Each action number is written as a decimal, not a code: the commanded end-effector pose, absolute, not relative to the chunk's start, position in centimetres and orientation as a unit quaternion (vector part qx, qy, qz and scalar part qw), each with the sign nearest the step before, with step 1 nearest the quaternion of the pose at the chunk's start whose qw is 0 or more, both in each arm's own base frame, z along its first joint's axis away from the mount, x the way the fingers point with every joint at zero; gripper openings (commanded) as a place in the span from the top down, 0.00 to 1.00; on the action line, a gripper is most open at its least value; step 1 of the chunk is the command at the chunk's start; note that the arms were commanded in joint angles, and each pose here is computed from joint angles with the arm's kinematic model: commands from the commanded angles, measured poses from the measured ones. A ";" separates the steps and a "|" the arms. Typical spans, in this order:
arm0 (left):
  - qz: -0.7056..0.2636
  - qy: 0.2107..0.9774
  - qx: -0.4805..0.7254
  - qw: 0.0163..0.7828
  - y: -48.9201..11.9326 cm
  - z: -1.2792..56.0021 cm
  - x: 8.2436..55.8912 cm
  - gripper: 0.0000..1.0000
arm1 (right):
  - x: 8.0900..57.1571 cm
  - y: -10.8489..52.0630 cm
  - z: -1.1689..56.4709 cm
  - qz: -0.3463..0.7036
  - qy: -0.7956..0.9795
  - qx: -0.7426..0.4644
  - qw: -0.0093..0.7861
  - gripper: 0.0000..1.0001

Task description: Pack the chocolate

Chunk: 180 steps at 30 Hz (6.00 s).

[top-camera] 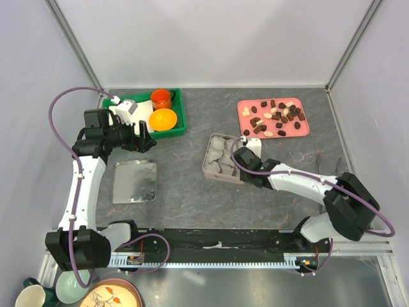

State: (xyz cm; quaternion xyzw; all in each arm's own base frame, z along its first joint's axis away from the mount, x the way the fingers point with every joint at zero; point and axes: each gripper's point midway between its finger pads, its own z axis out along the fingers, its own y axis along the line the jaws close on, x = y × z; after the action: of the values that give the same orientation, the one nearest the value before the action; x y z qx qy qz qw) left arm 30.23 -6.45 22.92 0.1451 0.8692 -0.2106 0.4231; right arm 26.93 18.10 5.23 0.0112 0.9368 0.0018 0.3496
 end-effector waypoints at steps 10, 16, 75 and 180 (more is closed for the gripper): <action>-0.180 0.855 0.178 0.453 -6.0 24.1 29.2 0.12 | 20.5 17.1 4.8 0.018 0.946 -0.019 0.323 0.75; -0.179 0.851 0.183 0.458 -6.1 24.6 28.8 0.12 | 18.5 18.7 6.2 0.041 0.945 -0.017 0.323 0.73; -0.177 0.859 0.205 0.434 -6.0 24.6 27.9 0.10 | 28.7 -10.4 -0.2 -0.138 0.885 0.406 0.180 0.72; -0.165 0.671 0.624 0.364 -19.9 16.7 23.1 0.01 | 25.6 18.3 25.0 0.028 0.896 -0.057 0.440 0.05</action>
State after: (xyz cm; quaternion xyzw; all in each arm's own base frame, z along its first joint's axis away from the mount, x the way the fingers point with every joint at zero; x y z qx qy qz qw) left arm 21.51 -19.73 16.69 0.5680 0.7253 -0.2250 0.3172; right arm 26.22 21.40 24.94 -0.1117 0.8649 0.0914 0.4808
